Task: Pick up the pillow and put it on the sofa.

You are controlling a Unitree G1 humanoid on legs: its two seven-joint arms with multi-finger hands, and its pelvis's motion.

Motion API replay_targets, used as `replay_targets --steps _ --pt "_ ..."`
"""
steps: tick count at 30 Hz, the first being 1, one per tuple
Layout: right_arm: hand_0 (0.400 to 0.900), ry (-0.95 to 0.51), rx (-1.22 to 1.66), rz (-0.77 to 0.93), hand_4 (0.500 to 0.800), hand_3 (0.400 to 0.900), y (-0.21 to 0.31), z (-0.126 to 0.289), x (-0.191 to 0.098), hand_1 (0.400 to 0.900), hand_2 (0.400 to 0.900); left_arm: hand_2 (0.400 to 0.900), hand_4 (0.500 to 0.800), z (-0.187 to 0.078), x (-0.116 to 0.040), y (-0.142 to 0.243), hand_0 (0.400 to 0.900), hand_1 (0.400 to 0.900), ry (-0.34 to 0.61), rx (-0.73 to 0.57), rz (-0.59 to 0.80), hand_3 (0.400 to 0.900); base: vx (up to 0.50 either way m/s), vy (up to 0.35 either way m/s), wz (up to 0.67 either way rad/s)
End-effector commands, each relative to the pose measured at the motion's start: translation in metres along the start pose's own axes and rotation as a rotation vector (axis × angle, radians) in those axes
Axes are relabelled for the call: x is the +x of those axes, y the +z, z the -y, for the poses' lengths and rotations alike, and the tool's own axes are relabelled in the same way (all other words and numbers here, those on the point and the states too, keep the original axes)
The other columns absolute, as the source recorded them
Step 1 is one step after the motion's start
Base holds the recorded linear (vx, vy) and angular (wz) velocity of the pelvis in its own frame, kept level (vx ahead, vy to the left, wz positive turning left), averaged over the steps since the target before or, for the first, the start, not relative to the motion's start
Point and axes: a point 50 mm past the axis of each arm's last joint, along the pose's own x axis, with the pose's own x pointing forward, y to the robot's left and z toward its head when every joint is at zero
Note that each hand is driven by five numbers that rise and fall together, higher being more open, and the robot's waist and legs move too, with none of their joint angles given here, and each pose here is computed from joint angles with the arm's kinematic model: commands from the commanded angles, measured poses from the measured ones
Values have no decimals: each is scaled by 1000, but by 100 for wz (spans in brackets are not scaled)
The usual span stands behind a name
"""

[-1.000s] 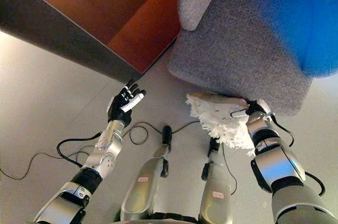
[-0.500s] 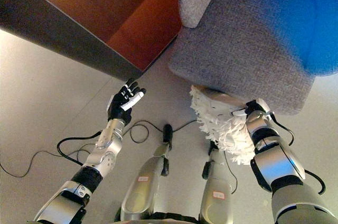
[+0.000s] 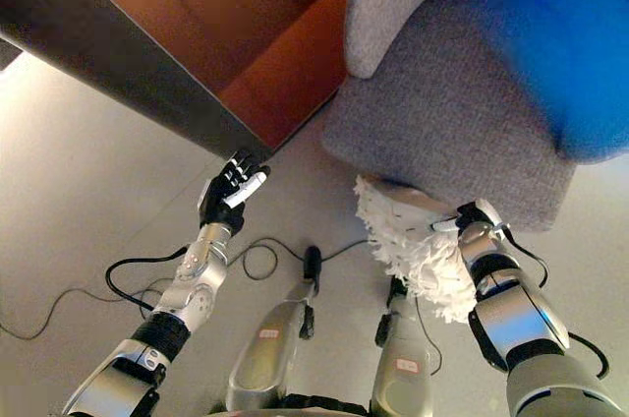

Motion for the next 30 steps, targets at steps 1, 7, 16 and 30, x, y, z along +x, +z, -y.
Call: replay_targets --steps 1,7,16,30 --pt "400 -142 5 167 500 400 33 43 -5 400 400 900 800 -7 0 20 900 900 -2 8 100 900 131 2 -1" --pt "400 -85 -44 190 500 400 20 20 -10 400 400 900 800 -27 -18 -9 900 900 49 48 -19 900 173 -12 2" --pt "400 -60 -159 198 500 400 6 23 -20 400 400 900 800 -57 -47 -36 900 900 113 88 -162 900 184 -1 -1" --pt "400 -180 -294 308 500 400 69 94 -33 400 400 900 800 -68 -56 -48 900 900 129 87 -234 900 31 5 0"
